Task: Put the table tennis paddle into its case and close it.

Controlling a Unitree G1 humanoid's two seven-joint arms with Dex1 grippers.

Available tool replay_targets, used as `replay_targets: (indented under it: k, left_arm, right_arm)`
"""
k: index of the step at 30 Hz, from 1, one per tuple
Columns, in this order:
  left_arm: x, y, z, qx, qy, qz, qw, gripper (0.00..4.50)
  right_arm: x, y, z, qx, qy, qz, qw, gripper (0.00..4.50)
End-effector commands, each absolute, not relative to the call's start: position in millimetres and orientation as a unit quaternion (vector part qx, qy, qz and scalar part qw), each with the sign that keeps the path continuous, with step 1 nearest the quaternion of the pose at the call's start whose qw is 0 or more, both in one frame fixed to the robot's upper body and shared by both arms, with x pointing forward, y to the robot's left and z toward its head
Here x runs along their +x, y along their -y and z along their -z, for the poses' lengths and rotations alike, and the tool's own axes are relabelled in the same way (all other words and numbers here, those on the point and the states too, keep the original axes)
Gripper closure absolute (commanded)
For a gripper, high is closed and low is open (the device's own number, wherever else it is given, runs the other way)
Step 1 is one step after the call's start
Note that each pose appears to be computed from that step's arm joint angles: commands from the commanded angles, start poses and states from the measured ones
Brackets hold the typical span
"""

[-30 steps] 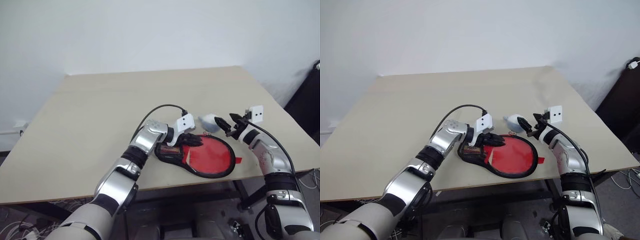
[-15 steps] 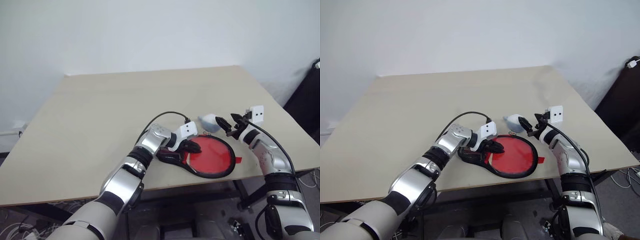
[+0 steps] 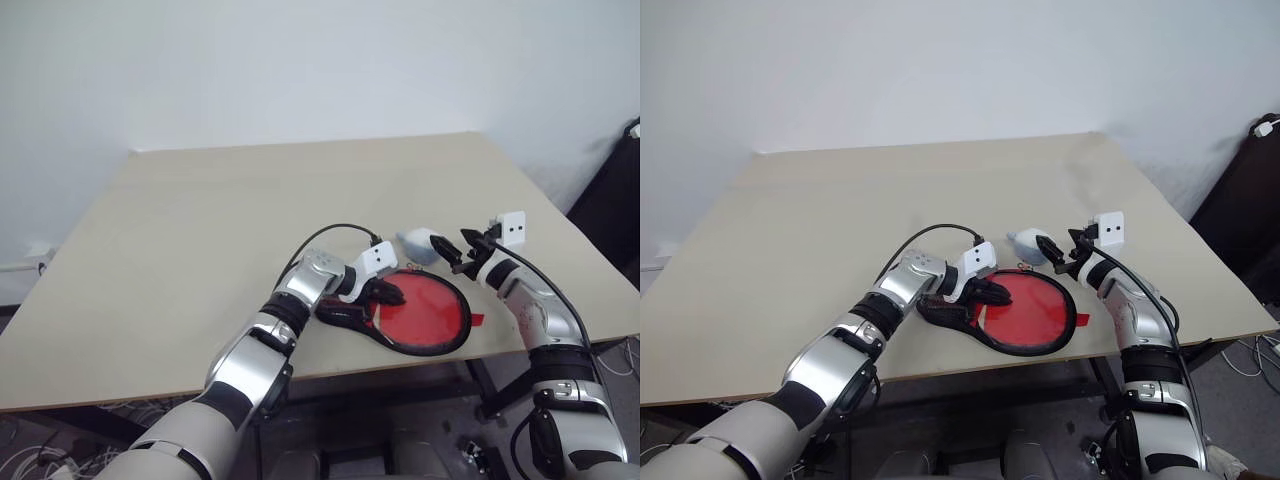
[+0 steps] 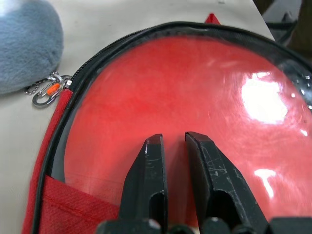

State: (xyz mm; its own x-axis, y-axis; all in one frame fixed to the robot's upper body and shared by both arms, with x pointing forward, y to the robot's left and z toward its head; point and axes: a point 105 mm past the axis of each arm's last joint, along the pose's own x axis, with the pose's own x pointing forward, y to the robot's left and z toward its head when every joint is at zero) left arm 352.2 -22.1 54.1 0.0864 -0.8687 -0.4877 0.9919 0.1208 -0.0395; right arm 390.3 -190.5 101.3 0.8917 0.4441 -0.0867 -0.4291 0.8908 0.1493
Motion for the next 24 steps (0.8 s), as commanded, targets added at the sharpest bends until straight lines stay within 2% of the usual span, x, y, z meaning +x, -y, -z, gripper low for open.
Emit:
replay_targets:
  k: [1, 10, 24]
  left_arm:
    - [354.2, 21.9, -52.5, 0.142, -0.2, 0.635, 0.733, 3.82]
    - [357.8, 20.9, -47.5, 0.13, -0.191, 0.614, 0.755, 3.82]
    - [352.1, 21.2, -42.0, 0.116, -0.212, 0.623, 0.744, 3.82]
  right_arm:
    - [393.8, 187.2, -125.8, 0.046, -0.023, -0.232, 0.971, 0.0]
    - [393.6, 183.4, -125.4, 0.042, -0.025, -0.238, 0.97, 0.0]
    - [393.4, 179.6, -121.9, 0.039, -0.044, -0.244, 0.968, 0.0]
